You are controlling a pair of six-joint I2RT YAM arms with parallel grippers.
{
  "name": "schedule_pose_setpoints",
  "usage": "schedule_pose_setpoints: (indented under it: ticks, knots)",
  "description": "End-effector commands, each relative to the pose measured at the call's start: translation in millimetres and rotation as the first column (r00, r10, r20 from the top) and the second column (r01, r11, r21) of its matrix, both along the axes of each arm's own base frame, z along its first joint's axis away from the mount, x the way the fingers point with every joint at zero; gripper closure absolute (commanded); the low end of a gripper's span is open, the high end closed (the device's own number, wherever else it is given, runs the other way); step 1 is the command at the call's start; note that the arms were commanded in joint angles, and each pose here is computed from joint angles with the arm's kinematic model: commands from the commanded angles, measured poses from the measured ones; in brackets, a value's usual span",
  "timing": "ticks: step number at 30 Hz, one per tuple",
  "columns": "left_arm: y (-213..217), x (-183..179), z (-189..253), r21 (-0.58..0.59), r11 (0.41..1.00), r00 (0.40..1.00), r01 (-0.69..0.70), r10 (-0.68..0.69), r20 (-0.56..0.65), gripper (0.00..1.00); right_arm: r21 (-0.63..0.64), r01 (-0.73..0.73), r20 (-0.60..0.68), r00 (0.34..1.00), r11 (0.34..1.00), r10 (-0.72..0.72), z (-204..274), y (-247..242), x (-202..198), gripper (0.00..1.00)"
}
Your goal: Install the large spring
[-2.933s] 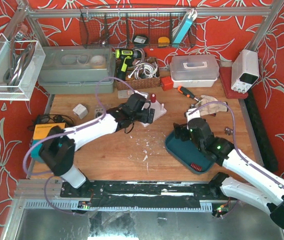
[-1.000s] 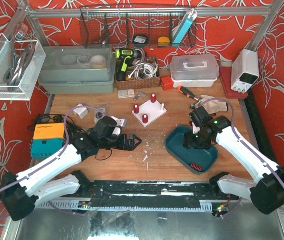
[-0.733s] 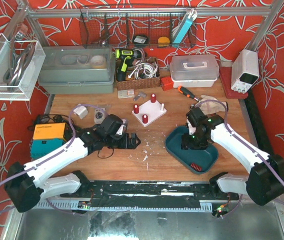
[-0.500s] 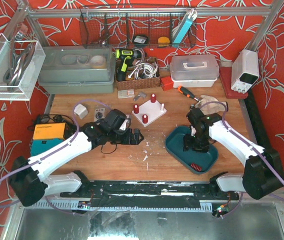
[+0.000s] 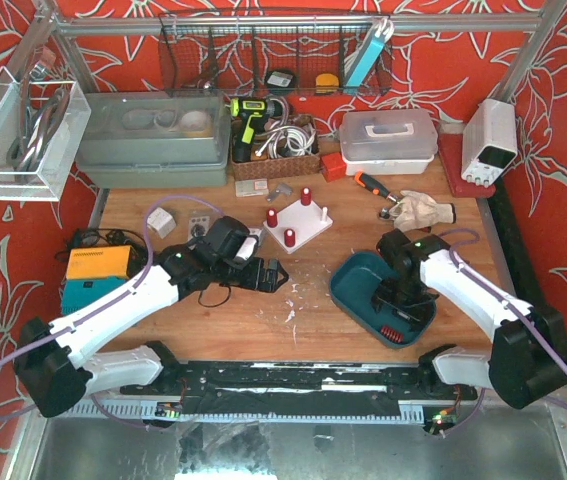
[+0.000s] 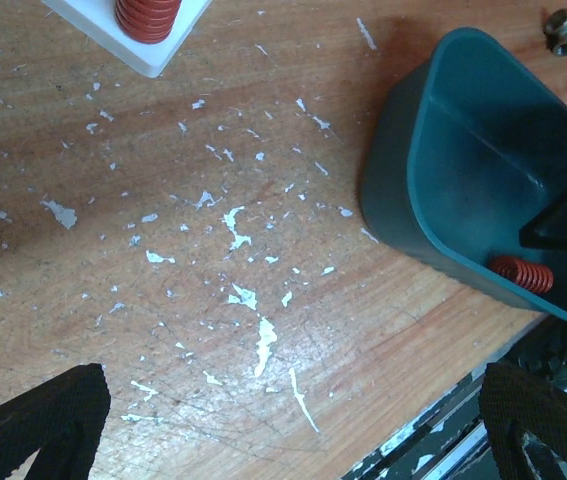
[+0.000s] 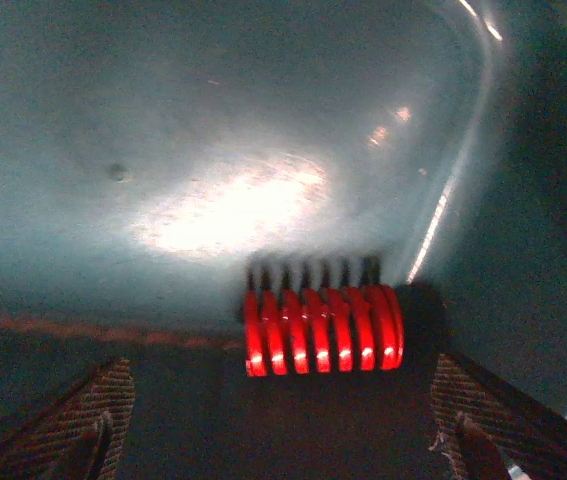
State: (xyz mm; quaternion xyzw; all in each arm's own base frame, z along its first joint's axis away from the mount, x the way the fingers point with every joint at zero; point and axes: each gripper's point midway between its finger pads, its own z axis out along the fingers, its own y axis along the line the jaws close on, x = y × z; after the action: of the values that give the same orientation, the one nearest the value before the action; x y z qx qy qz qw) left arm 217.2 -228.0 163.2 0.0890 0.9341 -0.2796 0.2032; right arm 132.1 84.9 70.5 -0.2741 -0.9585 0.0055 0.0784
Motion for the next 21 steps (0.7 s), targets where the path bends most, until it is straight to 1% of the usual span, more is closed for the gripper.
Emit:
schedule_pose_setpoints:
  ticks: [1,2,3,5,8,9,11,13,18,21]
  knots:
    - [2,-6,5,-0.012,0.999,0.999,0.035,-0.035,0.039,0.00,0.001,0.175,-0.019,0.984,0.984,-0.175,-3,0,-11,0.18]
    - [3,-7,6,-0.013,0.999,0.998,0.036,-0.036,0.043,0.00,0.031,0.211,-0.024,0.977,0.977,-0.210,-4,5,-11,0.18]
    - [3,-7,6,-0.014,0.999,0.998,0.038,-0.038,0.045,0.00,0.046,0.276,-0.036,0.961,0.960,-0.275,-3,10,-12,0.18]
    - [2,-7,6,-0.015,0.999,0.998,0.041,-0.041,0.043,0.00,0.082,0.353,-0.022,0.936,0.932,-0.352,5,16,-8,0.16]
    - [1,-8,5,-0.018,0.999,0.998,0.049,-0.048,0.039,0.00,0.121,0.491,0.030,0.867,0.863,-0.497,18,17,2,0.10]
    - [1,-8,6,-0.019,0.999,0.998,0.049,-0.048,0.042,0.00,0.138,0.528,0.038,0.843,0.838,-0.537,19,19,4,0.07]
    - [2,-8,7,-0.018,0.999,0.998,0.050,-0.049,0.048,0.00,0.169,0.593,0.037,0.795,0.788,-0.606,18,22,8,0.05]
    - [2,-8,10,-0.021,0.998,0.997,0.052,-0.051,0.059,0.00,0.161,0.632,0.023,0.766,0.758,-0.643,12,21,6,0.07]
    - [5,-8,13,-0.004,0.998,0.996,0.058,-0.057,0.074,0.00,0.093,0.670,-0.015,0.741,0.736,-0.672,5,18,-3,0.07]
    - [7,-9,14,0.008,0.998,0.995,0.061,-0.061,0.075,0.00,0.062,0.683,-0.009,0.730,0.728,-0.683,1,13,-7,0.08]
